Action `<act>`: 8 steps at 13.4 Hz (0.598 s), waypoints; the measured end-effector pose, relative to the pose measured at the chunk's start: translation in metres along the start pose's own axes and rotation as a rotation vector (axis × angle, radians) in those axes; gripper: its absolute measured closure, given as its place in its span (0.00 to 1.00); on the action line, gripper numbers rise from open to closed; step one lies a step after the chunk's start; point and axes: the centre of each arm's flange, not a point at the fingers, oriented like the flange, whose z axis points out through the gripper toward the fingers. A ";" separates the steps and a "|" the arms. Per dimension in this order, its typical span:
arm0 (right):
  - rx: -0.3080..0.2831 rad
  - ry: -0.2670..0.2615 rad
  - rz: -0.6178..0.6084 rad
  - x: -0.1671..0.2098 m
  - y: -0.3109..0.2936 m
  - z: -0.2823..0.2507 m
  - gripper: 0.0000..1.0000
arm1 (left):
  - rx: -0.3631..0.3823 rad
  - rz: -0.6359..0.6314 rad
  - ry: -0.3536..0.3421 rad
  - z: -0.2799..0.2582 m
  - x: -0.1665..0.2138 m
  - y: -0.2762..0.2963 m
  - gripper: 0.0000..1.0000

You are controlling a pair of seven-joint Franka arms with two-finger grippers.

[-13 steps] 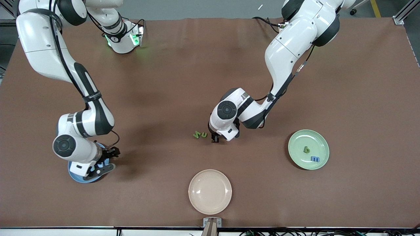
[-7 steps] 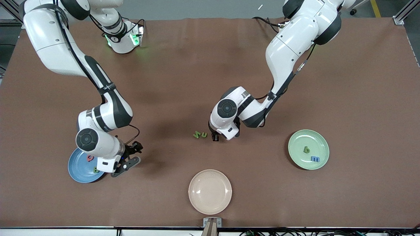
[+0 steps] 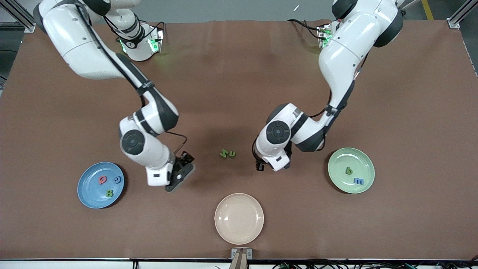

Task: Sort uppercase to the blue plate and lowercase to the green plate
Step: 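Drop the x on the green plate while the right gripper reaches N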

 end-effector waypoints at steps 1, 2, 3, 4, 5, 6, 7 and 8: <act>0.003 0.017 -0.035 0.010 -0.025 0.004 0.06 | 0.026 0.047 0.020 -0.012 0.022 0.004 0.73; 0.007 0.034 -0.064 0.018 -0.047 0.009 0.04 | 0.054 0.095 0.037 -0.021 0.046 0.008 0.73; 0.011 0.049 -0.089 0.021 -0.066 0.016 0.00 | 0.086 0.145 0.050 -0.027 0.075 0.013 0.73; 0.015 0.063 -0.103 0.021 -0.080 0.024 0.00 | 0.111 0.191 0.054 -0.033 0.105 0.017 0.73; 0.020 0.079 -0.105 0.017 -0.091 0.034 0.00 | 0.125 0.230 0.053 -0.040 0.136 0.022 0.73; 0.026 0.096 -0.099 0.011 -0.101 0.045 0.00 | 0.129 0.261 0.049 -0.047 0.166 0.026 0.73; 0.031 0.114 -0.095 0.005 -0.110 0.055 0.00 | 0.133 0.288 0.045 -0.056 0.195 0.029 0.73; 0.035 0.131 -0.093 0.000 -0.118 0.063 0.00 | 0.139 0.310 0.041 -0.064 0.223 0.030 0.73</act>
